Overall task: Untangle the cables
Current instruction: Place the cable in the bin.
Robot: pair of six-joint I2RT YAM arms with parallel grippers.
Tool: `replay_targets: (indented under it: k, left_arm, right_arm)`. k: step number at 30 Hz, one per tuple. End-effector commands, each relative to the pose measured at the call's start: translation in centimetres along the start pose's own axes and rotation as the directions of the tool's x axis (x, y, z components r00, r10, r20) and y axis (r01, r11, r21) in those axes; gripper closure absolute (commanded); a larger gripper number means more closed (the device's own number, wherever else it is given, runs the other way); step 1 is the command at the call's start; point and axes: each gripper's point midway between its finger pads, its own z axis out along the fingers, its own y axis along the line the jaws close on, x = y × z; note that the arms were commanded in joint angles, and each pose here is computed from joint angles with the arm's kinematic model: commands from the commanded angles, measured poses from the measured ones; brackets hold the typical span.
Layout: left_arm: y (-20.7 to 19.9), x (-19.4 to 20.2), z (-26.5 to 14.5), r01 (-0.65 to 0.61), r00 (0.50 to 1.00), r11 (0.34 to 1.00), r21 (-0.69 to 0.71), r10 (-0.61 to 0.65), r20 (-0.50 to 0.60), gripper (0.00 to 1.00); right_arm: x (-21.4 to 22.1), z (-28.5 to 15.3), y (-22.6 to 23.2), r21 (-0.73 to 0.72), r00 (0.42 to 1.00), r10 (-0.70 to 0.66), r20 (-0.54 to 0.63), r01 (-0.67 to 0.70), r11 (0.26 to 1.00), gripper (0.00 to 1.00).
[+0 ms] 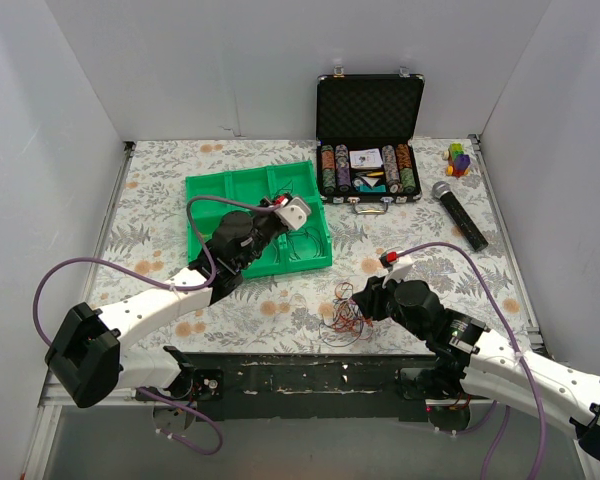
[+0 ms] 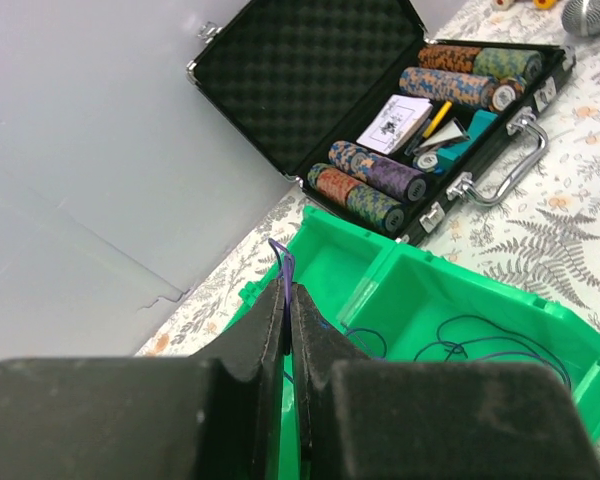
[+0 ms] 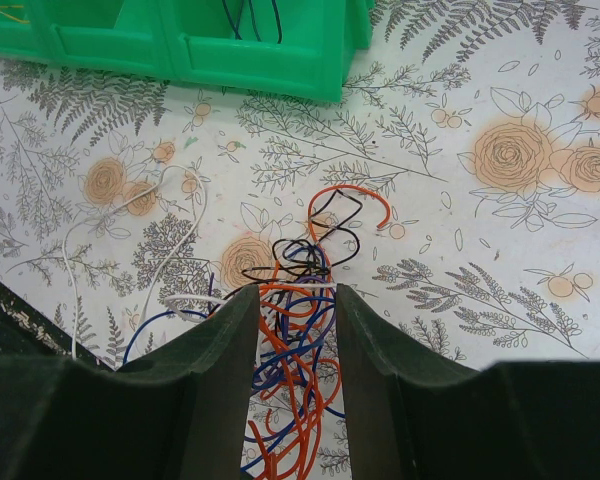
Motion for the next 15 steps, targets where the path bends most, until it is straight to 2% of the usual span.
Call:
replay_targets:
  k: [1,5,11,15]
  left_arm:
    - [-1.3,0.9,-0.6,-0.041,0.999,0.997,0.071,0.043,-0.019,1.0]
    - [-2.3,1.1,-0.4,-0.015,1.0,0.994,0.107,0.017,-0.017,1.0]
    - [-5.3,-0.9,-0.5,0.024,0.997,0.962,0.271,-0.043,0.064,1.0]
    - [-6.4,-0.3,-0.3,0.009,0.998,0.951,0.31,-0.027,0.051,1.0]
  right_arm:
    - [-1.1,0.1,0.7,-0.022,0.999,0.027,0.044,-0.026,0.999,0.56]
    - [-1.6,0.1,0.8,-0.02,0.998,0.025,0.05,-0.024,1.0,0.56]
    - [-1.9,0.2,0.8,-0.014,0.998,0.02,0.052,-0.02,1.0,0.56]
    - [-1.8,0.1,0.7,-0.01,0.998,0.021,0.051,-0.02,1.0,0.56]
